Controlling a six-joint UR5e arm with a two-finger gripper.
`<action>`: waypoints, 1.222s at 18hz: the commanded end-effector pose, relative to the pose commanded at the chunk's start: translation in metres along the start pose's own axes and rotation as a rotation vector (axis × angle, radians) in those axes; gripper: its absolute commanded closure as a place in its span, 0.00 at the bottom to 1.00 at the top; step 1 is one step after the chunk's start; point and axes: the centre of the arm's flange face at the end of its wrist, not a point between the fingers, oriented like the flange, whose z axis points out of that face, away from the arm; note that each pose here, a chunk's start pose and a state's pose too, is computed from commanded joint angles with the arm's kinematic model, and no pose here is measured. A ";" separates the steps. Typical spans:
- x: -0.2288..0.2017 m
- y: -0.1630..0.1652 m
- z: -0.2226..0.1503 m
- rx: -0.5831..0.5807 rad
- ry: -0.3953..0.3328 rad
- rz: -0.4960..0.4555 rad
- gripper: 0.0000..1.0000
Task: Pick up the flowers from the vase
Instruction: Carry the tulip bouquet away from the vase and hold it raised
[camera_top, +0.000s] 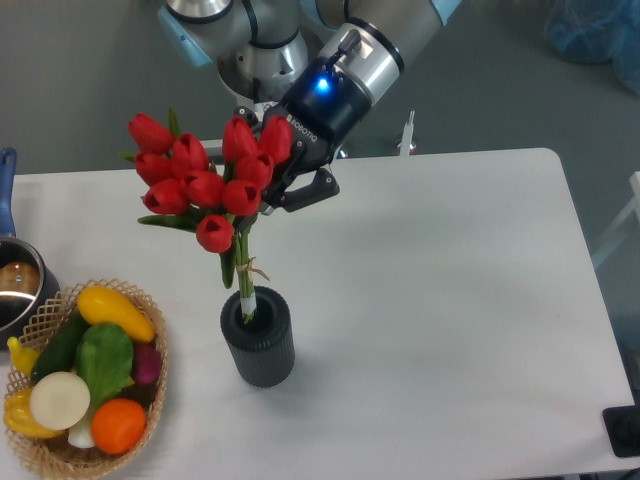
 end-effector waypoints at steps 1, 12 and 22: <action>-0.003 -0.001 -0.005 0.001 -0.010 0.001 0.71; -0.077 0.042 -0.127 -0.002 -0.265 -0.041 0.70; -0.115 0.107 -0.214 -0.112 -0.445 0.009 0.71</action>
